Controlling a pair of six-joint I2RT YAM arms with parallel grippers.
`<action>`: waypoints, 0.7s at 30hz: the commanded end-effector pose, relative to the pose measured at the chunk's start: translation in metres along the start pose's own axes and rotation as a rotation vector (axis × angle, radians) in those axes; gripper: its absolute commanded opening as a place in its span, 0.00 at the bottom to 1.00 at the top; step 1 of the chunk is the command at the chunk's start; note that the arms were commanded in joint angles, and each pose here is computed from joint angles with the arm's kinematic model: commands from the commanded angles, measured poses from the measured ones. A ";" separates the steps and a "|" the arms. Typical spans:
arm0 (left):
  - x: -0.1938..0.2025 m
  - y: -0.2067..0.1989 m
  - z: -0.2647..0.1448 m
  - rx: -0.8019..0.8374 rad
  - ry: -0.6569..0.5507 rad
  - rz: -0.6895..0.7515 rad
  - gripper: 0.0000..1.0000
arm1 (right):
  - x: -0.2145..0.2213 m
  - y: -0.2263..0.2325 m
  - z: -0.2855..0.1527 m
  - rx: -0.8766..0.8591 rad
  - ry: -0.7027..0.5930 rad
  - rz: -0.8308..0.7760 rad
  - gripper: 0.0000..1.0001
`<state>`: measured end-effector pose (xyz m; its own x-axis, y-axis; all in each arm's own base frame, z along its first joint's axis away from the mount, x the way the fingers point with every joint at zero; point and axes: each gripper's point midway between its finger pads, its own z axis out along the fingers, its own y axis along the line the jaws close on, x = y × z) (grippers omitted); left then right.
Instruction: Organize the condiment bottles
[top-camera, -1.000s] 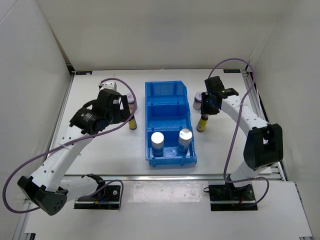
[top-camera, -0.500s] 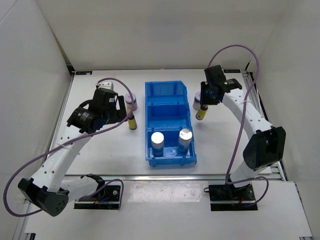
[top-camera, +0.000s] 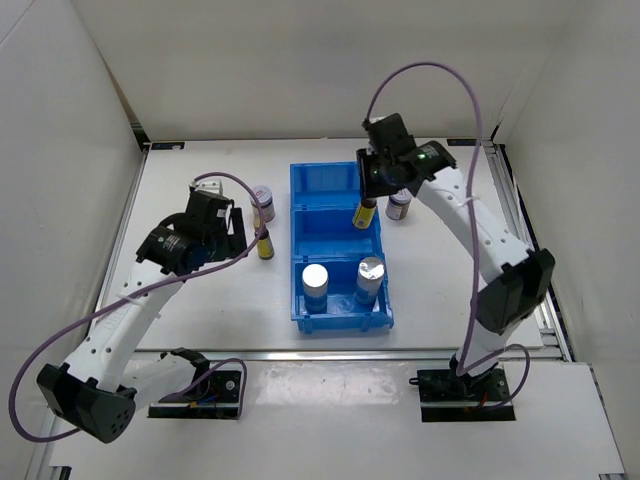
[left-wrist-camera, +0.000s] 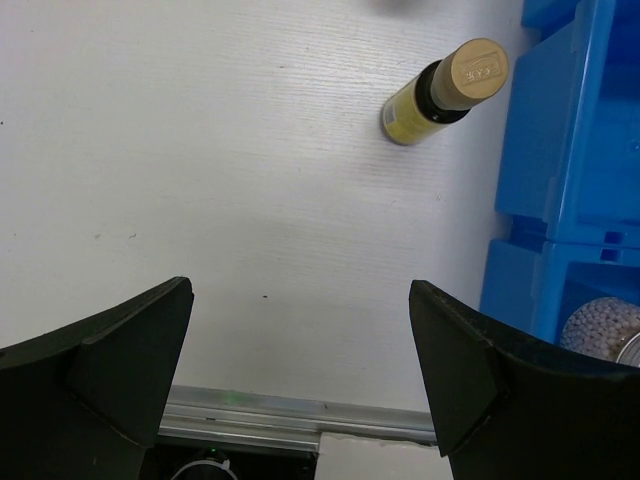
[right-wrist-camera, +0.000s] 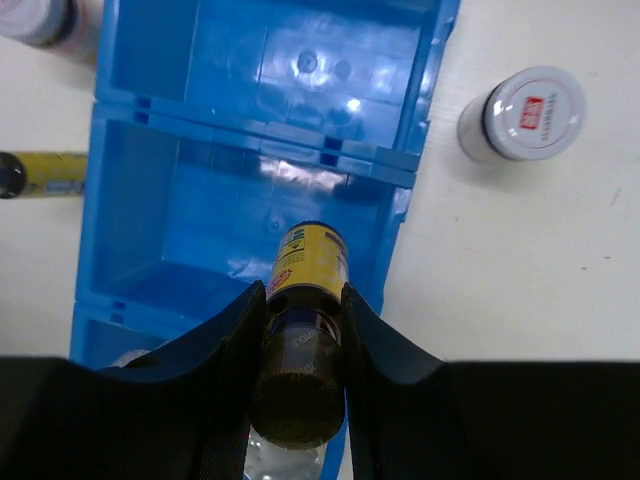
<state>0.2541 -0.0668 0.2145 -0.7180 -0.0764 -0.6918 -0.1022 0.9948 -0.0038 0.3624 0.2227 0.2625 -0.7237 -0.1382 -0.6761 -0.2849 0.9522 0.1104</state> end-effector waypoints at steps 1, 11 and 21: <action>-0.003 0.002 0.000 -0.001 -0.032 -0.018 1.00 | 0.009 0.010 0.021 -0.002 0.054 -0.031 0.00; -0.003 -0.012 0.007 0.058 -0.029 -0.033 1.00 | 0.051 0.005 0.085 0.031 0.167 -0.044 0.00; -0.011 -0.017 0.016 0.043 -0.027 -0.050 1.00 | 0.063 0.007 0.101 0.041 0.187 -0.043 0.61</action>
<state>0.2647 -0.0780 0.2024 -0.7190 -0.0924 -0.6888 -0.0918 0.9951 -0.0377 0.3702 0.2412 0.1348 -0.8471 -0.2379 -0.4753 -0.2919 0.9555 0.0419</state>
